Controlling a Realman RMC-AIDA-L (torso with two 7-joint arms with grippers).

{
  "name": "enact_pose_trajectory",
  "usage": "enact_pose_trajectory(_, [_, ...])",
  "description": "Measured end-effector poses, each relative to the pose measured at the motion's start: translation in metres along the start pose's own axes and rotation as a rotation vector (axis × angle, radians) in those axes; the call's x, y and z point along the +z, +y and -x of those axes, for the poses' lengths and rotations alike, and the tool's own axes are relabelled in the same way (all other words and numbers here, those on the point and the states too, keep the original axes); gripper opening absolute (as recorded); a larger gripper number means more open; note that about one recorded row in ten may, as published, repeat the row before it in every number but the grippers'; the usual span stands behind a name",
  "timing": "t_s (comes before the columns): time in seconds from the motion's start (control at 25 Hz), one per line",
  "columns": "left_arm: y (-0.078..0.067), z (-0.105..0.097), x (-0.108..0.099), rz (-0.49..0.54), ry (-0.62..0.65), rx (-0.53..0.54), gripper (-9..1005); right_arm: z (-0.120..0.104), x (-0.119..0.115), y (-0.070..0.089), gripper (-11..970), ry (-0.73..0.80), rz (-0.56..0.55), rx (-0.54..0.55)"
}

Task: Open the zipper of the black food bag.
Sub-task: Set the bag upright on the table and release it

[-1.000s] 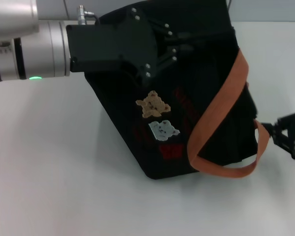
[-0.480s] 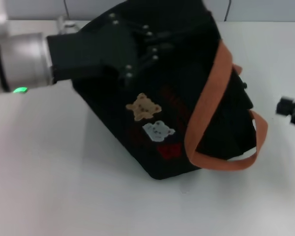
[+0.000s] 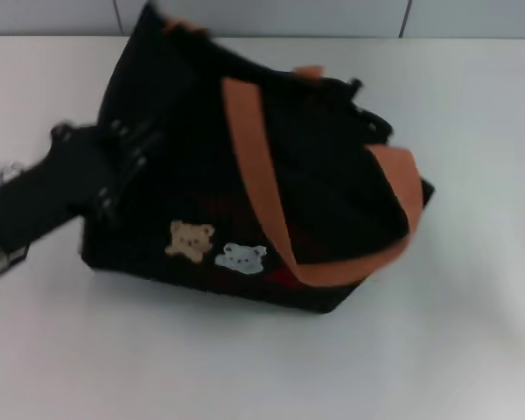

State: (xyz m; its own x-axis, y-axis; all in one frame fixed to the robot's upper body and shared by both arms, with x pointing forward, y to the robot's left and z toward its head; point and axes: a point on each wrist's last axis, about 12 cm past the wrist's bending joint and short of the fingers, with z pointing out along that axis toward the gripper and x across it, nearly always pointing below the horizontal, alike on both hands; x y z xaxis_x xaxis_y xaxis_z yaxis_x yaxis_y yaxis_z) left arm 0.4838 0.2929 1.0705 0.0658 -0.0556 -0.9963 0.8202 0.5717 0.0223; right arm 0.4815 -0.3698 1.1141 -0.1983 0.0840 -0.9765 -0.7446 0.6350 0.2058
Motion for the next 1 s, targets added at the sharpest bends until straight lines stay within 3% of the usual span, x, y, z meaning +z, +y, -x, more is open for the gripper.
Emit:
enact_pose_trajectory(0.04, [-0.007,-0.013,-0.008,0.042,-0.001,0.001,98,0.001,0.001,0.001,340,-0.024,0.005,0.005])
enact_pose_trajectory(0.2, [-0.02,-0.028,-0.016,0.075,0.014,0.002,96,0.002,0.003,0.001,515,-0.036,0.014,0.005])
enact_pose_trajectory(0.24, [-0.029,-0.035,-0.016,0.063,0.025,0.003,96,0.003,0.005,0.001,557,-0.039,0.024,0.002])
enact_pose_trajectory(0.48, [-0.044,-0.046,-0.004,0.019,0.034,-0.037,94,0.001,0.011,0.004,566,-0.054,0.06,0.012])
enact_pose_trajectory(0.72, [-0.048,-0.033,-0.002,-0.089,-0.049,-0.027,99,-0.001,0.013,0.014,606,-0.058,0.151,-0.021])
enact_pose_trajectory(0.8, [-0.048,-0.031,-0.002,-0.108,-0.051,-0.025,233,-0.004,0.018,0.022,640,-0.024,0.241,-0.036])
enact_pose_trajectory(0.84, [-0.047,-0.027,-0.004,-0.167,-0.034,-0.027,300,-0.008,0.027,0.032,657,0.027,0.355,-0.056])
enact_pose_trajectory(0.88, [-0.047,-0.027,-0.004,-0.167,-0.034,-0.027,352,-0.008,0.027,0.032,673,0.027,0.355,-0.056])
enact_pose_trajectory(1.0, [-0.047,-0.021,-0.009,-0.241,-0.01,-0.017,507,-0.014,0.043,0.047,724,0.107,0.514,-0.078])
